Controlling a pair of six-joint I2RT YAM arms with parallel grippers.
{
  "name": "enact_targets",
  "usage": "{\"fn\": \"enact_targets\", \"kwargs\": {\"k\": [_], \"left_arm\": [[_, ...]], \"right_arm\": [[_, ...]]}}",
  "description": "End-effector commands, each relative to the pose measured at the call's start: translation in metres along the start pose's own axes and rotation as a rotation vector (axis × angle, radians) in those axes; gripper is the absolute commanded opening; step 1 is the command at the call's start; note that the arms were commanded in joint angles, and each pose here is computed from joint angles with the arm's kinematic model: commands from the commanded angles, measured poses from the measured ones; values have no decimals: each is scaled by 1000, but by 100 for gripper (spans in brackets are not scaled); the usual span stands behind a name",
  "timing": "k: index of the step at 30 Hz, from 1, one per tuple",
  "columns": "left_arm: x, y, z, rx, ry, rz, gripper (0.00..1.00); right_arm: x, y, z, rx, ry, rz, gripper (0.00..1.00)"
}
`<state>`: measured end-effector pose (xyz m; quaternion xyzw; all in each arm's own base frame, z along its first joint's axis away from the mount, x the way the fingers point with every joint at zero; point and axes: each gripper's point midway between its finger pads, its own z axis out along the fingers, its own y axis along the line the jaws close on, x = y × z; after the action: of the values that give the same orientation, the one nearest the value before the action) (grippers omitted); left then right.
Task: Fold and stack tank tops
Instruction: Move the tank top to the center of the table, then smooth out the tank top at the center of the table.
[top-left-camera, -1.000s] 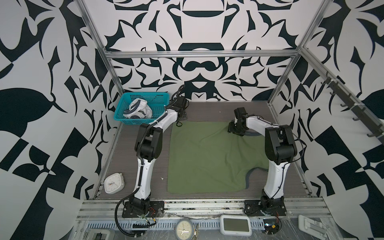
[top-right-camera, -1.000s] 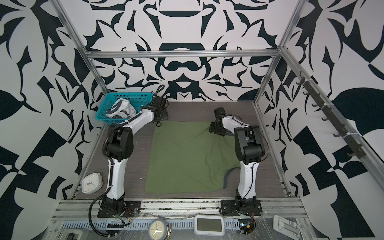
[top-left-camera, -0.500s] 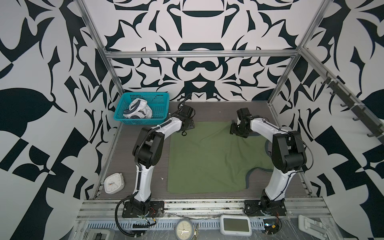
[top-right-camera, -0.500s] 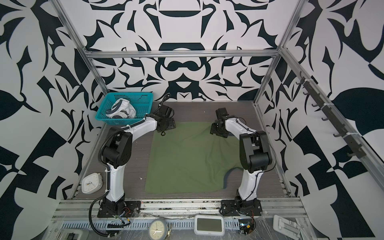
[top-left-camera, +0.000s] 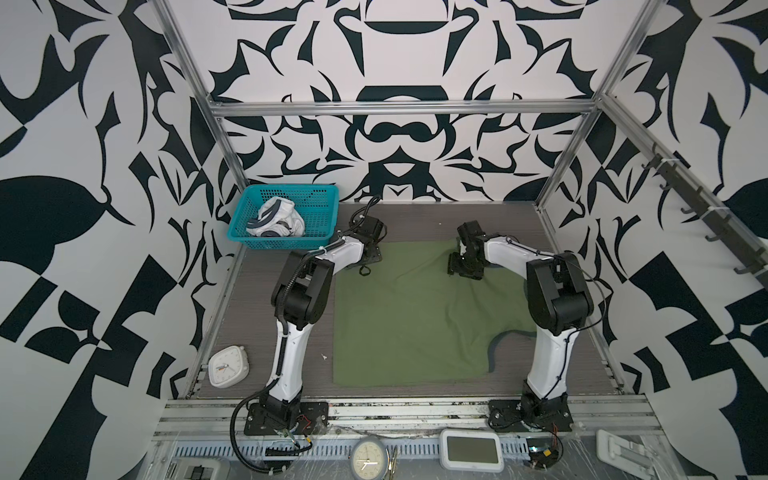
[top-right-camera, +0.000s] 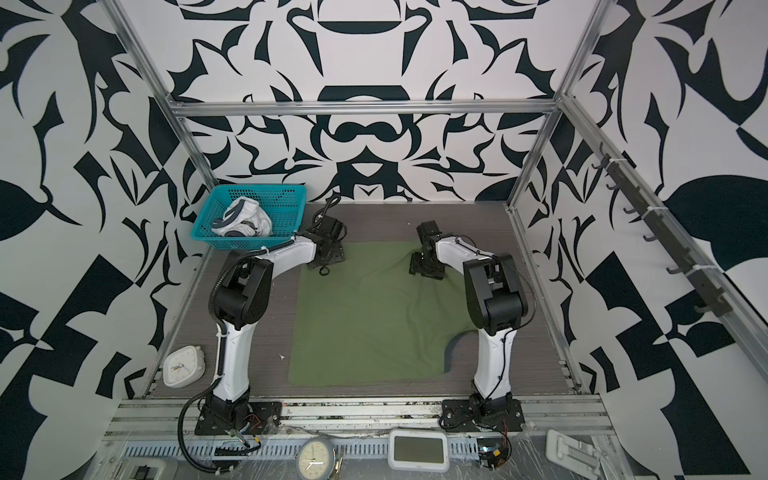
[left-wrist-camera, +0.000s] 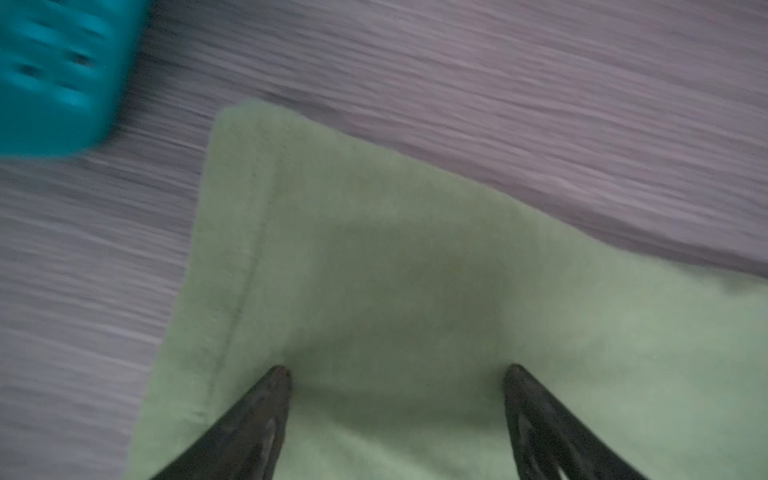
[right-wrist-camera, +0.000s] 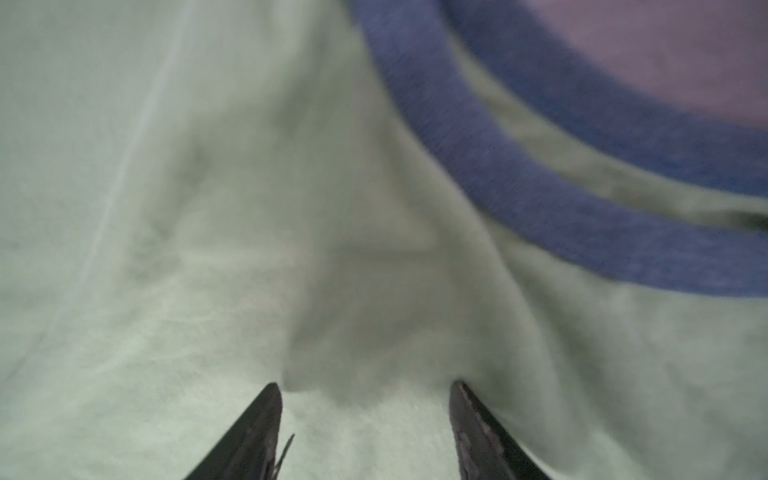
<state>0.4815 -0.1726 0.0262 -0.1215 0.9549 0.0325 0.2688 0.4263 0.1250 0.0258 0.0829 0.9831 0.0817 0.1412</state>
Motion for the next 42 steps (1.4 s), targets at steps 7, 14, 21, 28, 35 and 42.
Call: {"fn": "enact_targets", "kwargs": {"k": [7,14,21,28,35,42], "left_arm": [[-16,27,1,-156,-23,60,84],[-27,-6,-43,58,-42,17,84],[-2,-31,-51,248,25,-34,84],[27,-23,-34,243,70,-47,84],[41,-11,-11,207,103,-75,84],[39,16,10,131,113,-105,84]], "right_arm": [[-18,-36,-71,-44,-89,96,83],[23,-139,-123,24,-198,384,83],[36,-161,-106,-5,-151,498,84],[55,-169,-78,-1,-75,583,84],[85,-201,-58,42,-7,718,84],[79,-228,-77,122,-58,735,83]]}}
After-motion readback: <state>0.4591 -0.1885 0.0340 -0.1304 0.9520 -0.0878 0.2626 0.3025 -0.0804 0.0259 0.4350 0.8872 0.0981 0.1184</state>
